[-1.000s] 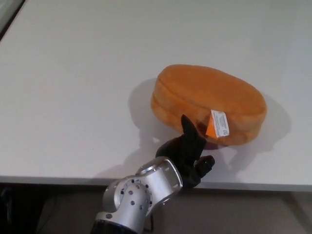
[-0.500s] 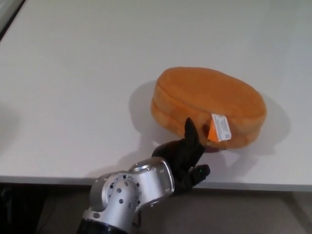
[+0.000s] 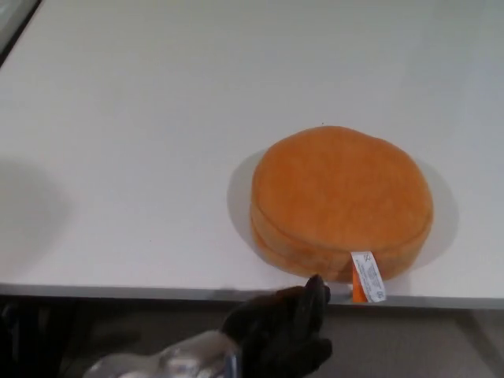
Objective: A soft plate is kept in the center of the table close to the robot and the robot uses its left hand to pick up the plate, turns it upside down and places it back on the table
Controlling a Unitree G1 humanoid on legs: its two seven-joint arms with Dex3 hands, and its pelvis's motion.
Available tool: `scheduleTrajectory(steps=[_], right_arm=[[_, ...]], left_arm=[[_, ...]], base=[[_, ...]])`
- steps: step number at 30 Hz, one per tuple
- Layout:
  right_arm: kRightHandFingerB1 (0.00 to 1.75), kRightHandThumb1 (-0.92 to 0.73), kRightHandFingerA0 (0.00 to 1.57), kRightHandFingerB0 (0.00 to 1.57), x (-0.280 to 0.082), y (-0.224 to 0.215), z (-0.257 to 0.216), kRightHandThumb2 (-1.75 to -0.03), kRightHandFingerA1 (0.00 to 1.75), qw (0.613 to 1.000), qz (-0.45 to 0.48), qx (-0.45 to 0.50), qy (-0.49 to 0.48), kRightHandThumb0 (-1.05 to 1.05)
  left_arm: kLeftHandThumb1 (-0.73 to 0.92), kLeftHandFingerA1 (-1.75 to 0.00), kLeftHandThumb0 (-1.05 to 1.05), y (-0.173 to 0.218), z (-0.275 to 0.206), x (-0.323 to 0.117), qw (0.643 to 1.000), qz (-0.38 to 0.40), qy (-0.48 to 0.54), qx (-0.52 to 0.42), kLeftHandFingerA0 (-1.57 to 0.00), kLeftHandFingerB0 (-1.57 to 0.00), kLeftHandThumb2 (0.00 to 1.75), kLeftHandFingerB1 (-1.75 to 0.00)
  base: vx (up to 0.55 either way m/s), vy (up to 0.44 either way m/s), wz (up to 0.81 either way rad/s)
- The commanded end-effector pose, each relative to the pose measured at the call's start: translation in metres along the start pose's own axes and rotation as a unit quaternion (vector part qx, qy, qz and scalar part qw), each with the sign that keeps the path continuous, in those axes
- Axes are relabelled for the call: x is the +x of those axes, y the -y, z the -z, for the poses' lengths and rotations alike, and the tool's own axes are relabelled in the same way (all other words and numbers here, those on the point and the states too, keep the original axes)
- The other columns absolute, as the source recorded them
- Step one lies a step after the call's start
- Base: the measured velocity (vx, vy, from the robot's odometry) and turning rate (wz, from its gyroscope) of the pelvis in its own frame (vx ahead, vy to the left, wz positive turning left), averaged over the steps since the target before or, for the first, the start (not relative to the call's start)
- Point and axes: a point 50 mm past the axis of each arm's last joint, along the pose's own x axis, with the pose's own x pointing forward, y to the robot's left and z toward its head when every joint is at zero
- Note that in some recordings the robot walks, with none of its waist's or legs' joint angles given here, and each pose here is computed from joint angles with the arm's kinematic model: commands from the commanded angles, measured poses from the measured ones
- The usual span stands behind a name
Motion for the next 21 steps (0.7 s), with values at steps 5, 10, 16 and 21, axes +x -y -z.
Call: scheduleTrajectory(steps=[5, 10, 16, 21], right_arm=[[0.48, -0.66, 0.49, 0.29, -0.002, 0.008, -0.004, -1.01, 0.56, 1.000, 0.007, 0.008, -0.002, -0.81], [0.34, -0.77, 0.55, 0.36, -0.002, 0.008, -0.004, -0.64, 0.46, 1.000, 0.006, 0.009, -0.002, -0.77], [0.33, -0.78, 0.54, 0.34, -0.001, 0.008, -0.004, -0.64, 0.46, 1.000, 0.009, 0.014, 0.005, -0.74], [0.33, -0.78, 0.54, 0.33, -0.002, 0.008, -0.003, -0.64, 0.46, 1.000, 0.013, 0.013, 0.002, -0.73]], left_arm=[[0.82, -0.13, -1.05, 0.004, 0.023, -0.066, 0.989, 0.028, 0.047, 0.137, 0.00, 0.00, 1.27, 0.00], [0.83, -0.09, -1.03, -0.002, 0.045, -0.080, 0.975, -0.007, 0.091, 0.202, 0.00, -0.01, 1.26, -0.01], [0.79, -0.23, -0.98, -0.016, 0.071, -0.091, 0.945, -0.042, 0.154, 0.287, -0.05, -0.11, 1.24, -0.11], [0.68, -0.44, -0.95, -0.028, 0.091, -0.098, 0.938, -0.075, 0.192, 0.278, -0.06, -0.07, 1.10, -0.23]], base=[[0.00, 0.000, 0.00], [0.00, 0.000, 0.00], [0.00, 0.000, 0.00], [0.00, 0.000, 0.00]])
